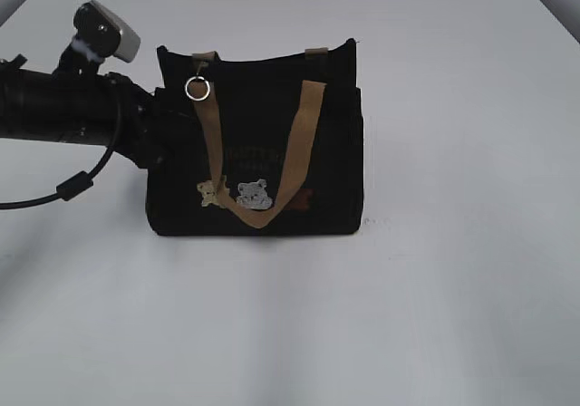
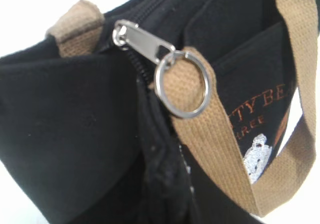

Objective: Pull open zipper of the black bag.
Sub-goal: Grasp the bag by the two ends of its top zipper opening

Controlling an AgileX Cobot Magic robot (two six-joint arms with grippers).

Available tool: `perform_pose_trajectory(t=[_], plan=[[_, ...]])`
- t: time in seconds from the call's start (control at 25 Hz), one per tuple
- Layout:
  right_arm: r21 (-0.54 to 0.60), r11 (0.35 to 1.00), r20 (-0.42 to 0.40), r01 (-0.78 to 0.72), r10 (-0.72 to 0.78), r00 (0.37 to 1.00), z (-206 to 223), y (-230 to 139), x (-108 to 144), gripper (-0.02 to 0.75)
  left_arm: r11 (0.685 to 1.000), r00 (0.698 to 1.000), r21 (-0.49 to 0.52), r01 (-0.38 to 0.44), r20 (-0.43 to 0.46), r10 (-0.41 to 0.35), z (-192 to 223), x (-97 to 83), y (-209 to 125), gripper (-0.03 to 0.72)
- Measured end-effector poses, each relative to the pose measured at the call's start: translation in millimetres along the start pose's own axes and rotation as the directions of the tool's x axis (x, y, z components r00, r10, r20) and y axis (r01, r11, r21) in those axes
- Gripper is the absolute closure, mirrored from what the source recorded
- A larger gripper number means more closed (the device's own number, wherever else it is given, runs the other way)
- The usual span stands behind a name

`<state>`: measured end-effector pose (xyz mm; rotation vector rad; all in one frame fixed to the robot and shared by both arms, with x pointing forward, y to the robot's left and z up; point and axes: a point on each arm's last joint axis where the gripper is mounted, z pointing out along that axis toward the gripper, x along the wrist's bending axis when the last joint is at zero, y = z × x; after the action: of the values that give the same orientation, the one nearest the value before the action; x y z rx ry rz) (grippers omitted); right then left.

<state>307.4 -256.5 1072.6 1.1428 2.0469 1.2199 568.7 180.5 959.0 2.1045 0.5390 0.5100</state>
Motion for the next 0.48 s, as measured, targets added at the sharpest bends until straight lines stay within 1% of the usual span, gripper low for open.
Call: perform_pose_trajectory(t=[0.04, 0.08, 0.12, 0.24, 0.28, 0.32, 0.36, 0.48], plan=[[-0.026, 1.0, -0.04, -0.007, 0.006, 0.999, 13.6, 11.2, -5.7, 0.338, 1.0, 1.0, -0.001, -0.002, 0.003, 0.002, 0.5, -1.0, 0.6, 0.621], [-0.059, 0.998, -0.058, 0.002, -0.005, 0.998, 25.5, 22.4, -11.9, 0.338, 1.0, 1.0, -0.003, -0.002, 0.005, 0.002, 0.5, -1.2, 0.7, 0.621], [-0.07, 0.997, -0.094, -0.032, 0.026, 0.995, 42.3, 33.1, -18.4, 0.338, 1.0, 1.0, -0.004, -0.002, 0.007, 0.002, 0.5, -1.3, 0.8, 0.621], [-0.045, 0.994, -0.221, -0.096, 0.084, 0.972, 100.5, 67.4, -31.2, 0.338, 1.0, 1.0, -0.007, -0.003, 0.011, 0.003, 0.8, -2.1, 1.4, 0.621], [-0.024, 0.993, -0.266, -0.116, 0.106, 0.958, 121.3, 76.0, -30.7, 0.338, 1.0, 1.0, -0.009, -0.002, 0.014, 0.002, 1.1, -2.5, 1.5, 0.621], [-0.024, 0.993, -0.266, -0.116, 0.106, 0.958, 121.3, 76.0, -30.7, 0.338, 1.0, 1.0, -0.009, -0.002, 0.015, 0.002, 1.3, -2.6, 1.4, 0.621], [-0.008, 0.991, -0.333, -0.132, 0.122, 0.935, 158.5, 100.7, -26.8, 0.338, 1.0, 1.0, -0.01, -0.002, 0.015, 0.002, 1.3, -2.6, 1.4, 0.621], [0.043, 0.984, -0.402, -0.174, 0.176, 0.899, 216.1, 128.1, -18.1, 0.338, 1.0, 1.0, -0.011, 0.002, 0.018, -0.002, 1.9, -2.8, 0.9, 0.621]])
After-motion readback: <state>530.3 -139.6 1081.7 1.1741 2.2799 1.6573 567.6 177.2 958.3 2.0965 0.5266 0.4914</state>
